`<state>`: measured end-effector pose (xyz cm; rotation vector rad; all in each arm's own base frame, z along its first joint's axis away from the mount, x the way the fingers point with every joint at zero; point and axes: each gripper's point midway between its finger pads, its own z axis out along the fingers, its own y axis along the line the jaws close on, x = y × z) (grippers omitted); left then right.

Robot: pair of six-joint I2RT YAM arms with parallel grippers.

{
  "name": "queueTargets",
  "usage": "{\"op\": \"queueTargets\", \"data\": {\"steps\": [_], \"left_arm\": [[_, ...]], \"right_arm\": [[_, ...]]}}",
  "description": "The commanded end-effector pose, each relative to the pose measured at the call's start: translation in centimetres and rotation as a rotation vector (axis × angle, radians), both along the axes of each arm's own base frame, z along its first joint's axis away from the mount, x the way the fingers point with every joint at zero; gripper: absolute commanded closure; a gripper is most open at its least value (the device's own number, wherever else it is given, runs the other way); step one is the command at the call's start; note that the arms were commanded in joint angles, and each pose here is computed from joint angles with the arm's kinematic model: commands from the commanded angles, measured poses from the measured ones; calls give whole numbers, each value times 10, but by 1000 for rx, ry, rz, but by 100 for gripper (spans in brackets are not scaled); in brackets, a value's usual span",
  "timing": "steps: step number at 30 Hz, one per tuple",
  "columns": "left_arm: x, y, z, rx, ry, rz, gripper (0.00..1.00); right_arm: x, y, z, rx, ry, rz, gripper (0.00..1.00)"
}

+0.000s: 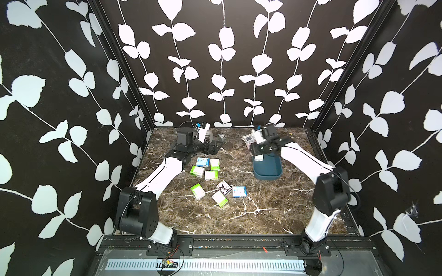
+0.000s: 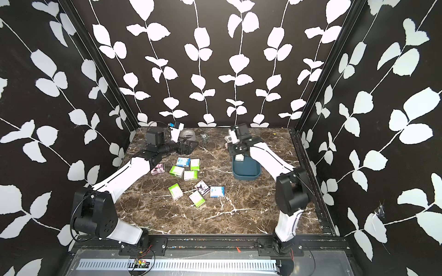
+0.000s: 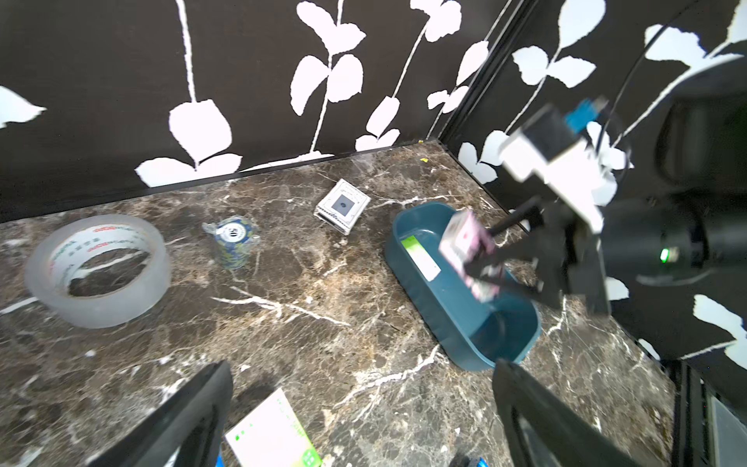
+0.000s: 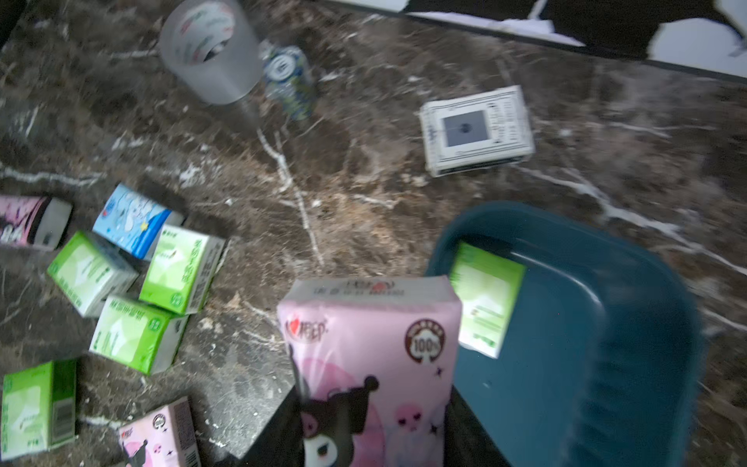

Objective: Put the pocket tissues into the storage box
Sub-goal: Pick up the pocket tissues from the center of the board, then place the pocket tissues in the storage box.

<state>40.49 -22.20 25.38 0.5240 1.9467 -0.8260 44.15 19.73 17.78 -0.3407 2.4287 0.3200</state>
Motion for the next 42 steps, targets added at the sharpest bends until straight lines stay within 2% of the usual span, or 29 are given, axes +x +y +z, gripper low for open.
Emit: {"op": "queueTargets", "data": {"steps": [1,4,8,21,37,42], "left_arm": [[-1,-14,18,-17,-60,-47,1],[-2,-18,18,-22,-56,-58,1],[-3,-18,16,-17,-54,-58,1],[-6,-15,14,3,-55,-51,1],[-7,-14,9,23,-51,-51,1],[-7,-14,9,24,-49,-49,1]], "right_arm": [[5,-45,-24,-10,51,-188,53],[9,-71,-45,-40,111,-261,52],[16,-85,-64,-47,153,-297,53],[42,-88,-107,-71,227,-322,52],[63,-84,-119,-60,235,-335,49],[64,-82,-116,-56,239,-331,40]]}}
